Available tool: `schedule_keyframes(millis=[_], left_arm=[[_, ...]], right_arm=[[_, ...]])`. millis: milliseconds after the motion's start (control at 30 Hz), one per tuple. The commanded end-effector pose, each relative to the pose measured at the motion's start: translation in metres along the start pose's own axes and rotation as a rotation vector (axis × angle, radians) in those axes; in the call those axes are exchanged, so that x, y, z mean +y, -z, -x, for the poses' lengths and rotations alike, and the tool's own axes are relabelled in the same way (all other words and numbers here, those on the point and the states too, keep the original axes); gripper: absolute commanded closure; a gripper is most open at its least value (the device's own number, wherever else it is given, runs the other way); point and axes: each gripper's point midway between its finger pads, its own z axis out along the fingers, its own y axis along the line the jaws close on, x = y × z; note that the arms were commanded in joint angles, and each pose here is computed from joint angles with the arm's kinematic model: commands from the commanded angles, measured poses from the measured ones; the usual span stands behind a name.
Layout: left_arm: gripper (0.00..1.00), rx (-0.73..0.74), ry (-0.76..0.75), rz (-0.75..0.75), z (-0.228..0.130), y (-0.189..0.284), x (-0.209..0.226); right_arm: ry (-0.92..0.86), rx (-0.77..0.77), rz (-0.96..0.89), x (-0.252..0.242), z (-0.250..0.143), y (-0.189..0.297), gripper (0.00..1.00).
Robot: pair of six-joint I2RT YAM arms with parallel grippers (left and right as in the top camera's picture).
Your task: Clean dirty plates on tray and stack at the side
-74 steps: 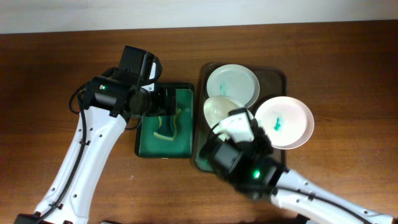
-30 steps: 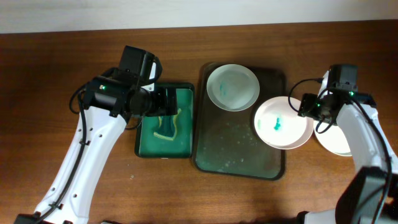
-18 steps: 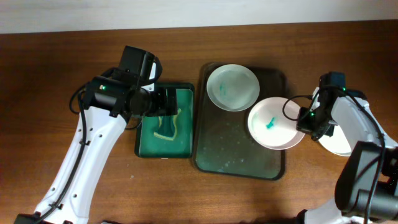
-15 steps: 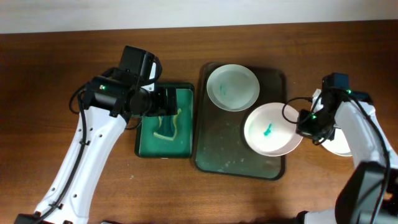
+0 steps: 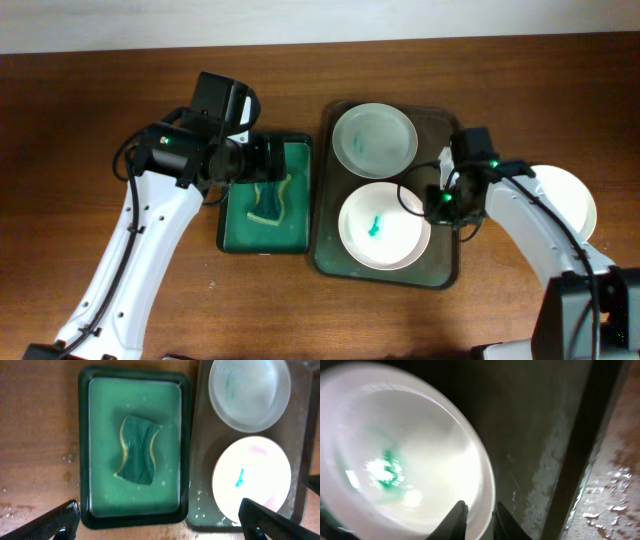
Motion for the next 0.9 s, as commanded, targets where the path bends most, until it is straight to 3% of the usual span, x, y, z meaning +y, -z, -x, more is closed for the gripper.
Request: schedule_keyframes(millis=[0,67,100,167,333,400,433,467,600,633,700,800,867], left_arm=[[0.01,-0.009,-0.010,0.005,0.001,-0.011,0.003],[0.06,0.058,-0.060,0.048,-0.019,-0.053,0.010],[0.21,0.093,-0.075,0.058,-0.031,-0.078,0.013],[0.31,0.119,-0.079,0.099,-0.044,-0.117,0.024],[0.51,0.055,-0.084,0.199,-0.034,-0.204,0.046],[0.70,0.048,-0.083,0.194,-0.033,-0.228,0.046],[0.89,0.056,-0.083,0.197,-0.036,-0.237,0.048],[1.00,0.066,-0.084,0.200,-0.039,-0.239,0.049],[0.99,0.102,-0.081,0.162,-0.035,-0.210,0.038],[0.83,0.103,-0.080,0.138,-0.032,-0.200,0.032],[0.33,0.097,-0.077,0.094,-0.023,-0.160,0.019],[0.29,0.124,-0.078,0.099,-0.032,-0.139,0.020],[0.41,0.226,-0.076,0.072,-0.060,-0.144,0.018]], right_arm=[[0.087,-0.117,0.112,0.029,0.016,0.054,0.77],[0.092,-0.133,0.135,0.034,0.008,0.069,0.75],[0.088,-0.118,0.133,0.034,0.003,0.071,0.74],[0.077,-0.076,0.127,0.031,-0.007,0.068,0.73],[0.070,-0.049,0.123,0.030,-0.013,0.067,0.73],[0.063,-0.044,0.136,0.032,-0.015,0.067,0.73],[0.063,-0.041,0.149,0.034,-0.015,0.067,0.73],[0.062,-0.038,0.149,0.034,-0.016,0.067,0.73],[0.061,-0.035,0.148,0.034,-0.017,0.067,0.73],[0.061,-0.035,0.148,0.034,-0.017,0.067,0.73],[0.062,-0.035,0.148,0.034,-0.017,0.067,0.73],[0.062,-0.036,0.147,0.034,-0.016,0.067,0.73],[0.061,-0.036,0.147,0.034,-0.016,0.067,0.73]])
